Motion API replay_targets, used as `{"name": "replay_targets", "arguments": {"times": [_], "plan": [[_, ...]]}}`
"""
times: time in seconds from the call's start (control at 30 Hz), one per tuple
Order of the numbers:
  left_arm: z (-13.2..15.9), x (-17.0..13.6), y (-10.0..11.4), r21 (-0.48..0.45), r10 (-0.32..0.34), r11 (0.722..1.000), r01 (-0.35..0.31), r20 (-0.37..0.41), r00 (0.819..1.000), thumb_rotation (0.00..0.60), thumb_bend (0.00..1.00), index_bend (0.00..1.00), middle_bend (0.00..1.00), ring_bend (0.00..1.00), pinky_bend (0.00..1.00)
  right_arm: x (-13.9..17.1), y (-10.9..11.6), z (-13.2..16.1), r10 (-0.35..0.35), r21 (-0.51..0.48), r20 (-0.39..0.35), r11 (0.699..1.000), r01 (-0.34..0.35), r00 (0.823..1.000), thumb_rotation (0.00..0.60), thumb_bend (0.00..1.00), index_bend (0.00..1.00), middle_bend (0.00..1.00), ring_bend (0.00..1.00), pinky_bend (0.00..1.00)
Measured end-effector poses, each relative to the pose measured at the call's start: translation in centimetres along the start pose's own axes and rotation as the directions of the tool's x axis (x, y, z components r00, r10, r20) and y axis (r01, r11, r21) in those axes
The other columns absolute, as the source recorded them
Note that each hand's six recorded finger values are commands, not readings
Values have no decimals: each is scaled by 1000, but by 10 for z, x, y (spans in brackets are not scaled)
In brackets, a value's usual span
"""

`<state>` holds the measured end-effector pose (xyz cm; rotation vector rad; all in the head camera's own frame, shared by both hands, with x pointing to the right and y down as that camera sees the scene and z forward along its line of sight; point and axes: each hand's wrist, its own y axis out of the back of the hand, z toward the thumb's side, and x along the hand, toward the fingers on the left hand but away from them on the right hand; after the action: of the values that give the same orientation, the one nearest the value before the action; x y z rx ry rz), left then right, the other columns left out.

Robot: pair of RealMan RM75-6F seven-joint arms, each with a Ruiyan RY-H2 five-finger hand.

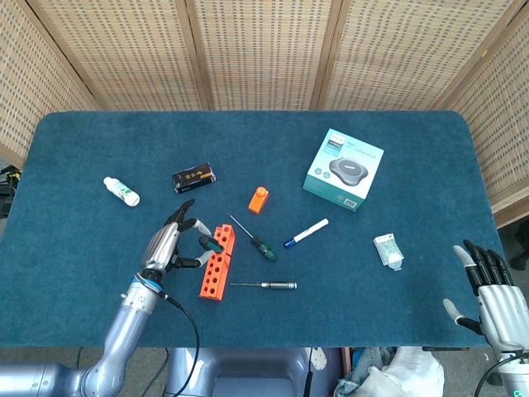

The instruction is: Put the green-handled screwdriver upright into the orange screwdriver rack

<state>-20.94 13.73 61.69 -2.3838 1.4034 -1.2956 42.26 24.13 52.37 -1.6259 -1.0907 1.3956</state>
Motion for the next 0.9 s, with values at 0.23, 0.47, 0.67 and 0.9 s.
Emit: {"name": "replay_targets", "arguments": {"times": [0.23,0.47,0.67,0.9], "plan": [[-3,2,-3,9,-12,1000,12,-5,1000,600,365,571,1,0,0,0,1,-1,-2,-2,2,1000,2,1000,600,258,0,0,0,0],[-2,2,-7,14,-35,999,35,9,999,600,366,423,0,0,0,0,1,-1,-4,-4,2,1000,4,1000,600,258,0,0,0,0],[-1,2,-7,10,-36,999,36,19,999,600,366,343,0,0,0,0,2,-2,-5,-6,3,1000,5,1000,600,258,0,0,0,0],[1,1,-1,-8,-24,1000,24,27,999,600,365,335,0,0,0,0,1,-1,-3,-4,2,1000,3,1000,600,257,0,0,0,0]]}}
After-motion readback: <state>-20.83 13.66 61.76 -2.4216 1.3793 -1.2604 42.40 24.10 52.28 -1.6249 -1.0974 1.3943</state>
